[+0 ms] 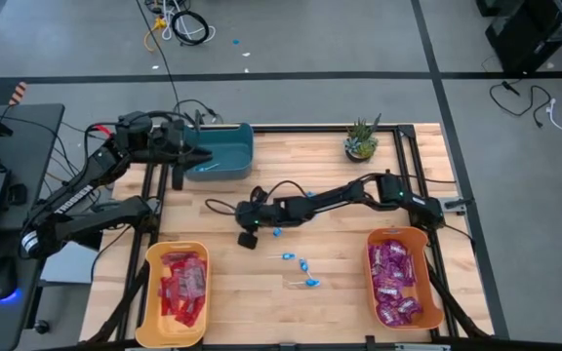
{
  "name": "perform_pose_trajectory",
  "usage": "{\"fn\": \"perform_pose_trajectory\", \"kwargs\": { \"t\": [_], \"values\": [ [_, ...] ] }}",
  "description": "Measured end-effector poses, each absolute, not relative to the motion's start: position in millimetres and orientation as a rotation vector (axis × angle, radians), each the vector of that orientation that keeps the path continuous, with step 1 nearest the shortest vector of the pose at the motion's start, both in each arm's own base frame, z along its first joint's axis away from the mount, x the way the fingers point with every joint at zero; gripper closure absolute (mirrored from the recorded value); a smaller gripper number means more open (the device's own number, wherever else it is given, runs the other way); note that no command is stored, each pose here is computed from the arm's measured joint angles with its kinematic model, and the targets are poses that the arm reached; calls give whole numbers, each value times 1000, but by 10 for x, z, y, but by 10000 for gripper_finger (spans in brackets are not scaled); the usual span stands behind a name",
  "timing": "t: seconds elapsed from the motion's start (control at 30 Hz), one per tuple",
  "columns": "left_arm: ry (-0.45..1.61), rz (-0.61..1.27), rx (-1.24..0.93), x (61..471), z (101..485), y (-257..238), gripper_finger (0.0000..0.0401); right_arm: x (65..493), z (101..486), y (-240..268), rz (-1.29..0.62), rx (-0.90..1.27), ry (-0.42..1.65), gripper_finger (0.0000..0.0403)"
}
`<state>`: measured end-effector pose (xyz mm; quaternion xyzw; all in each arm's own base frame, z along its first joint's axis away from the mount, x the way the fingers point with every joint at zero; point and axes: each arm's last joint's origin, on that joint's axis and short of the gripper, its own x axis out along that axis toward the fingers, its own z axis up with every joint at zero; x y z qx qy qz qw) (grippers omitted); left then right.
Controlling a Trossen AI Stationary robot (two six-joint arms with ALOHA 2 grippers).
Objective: Sort candy
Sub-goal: Put the blue candy into the blue bin
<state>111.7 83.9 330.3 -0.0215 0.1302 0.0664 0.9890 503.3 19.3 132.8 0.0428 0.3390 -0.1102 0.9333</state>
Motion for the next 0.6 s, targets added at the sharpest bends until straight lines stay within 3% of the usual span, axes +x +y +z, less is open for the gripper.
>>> {"fn": "perform_pose_trajectory", "kwargs": {
  "t": [0.3, 0.6],
  "values": [
    [308, 23, -55, 1121, 3171, 781, 327, 4639, 1850, 269, -180, 15, 683, 346],
    [281, -251, -84, 1167, 2842, 663, 327, 4049, 2220, 304, -121, 48, 416, 346]
  ]
}}
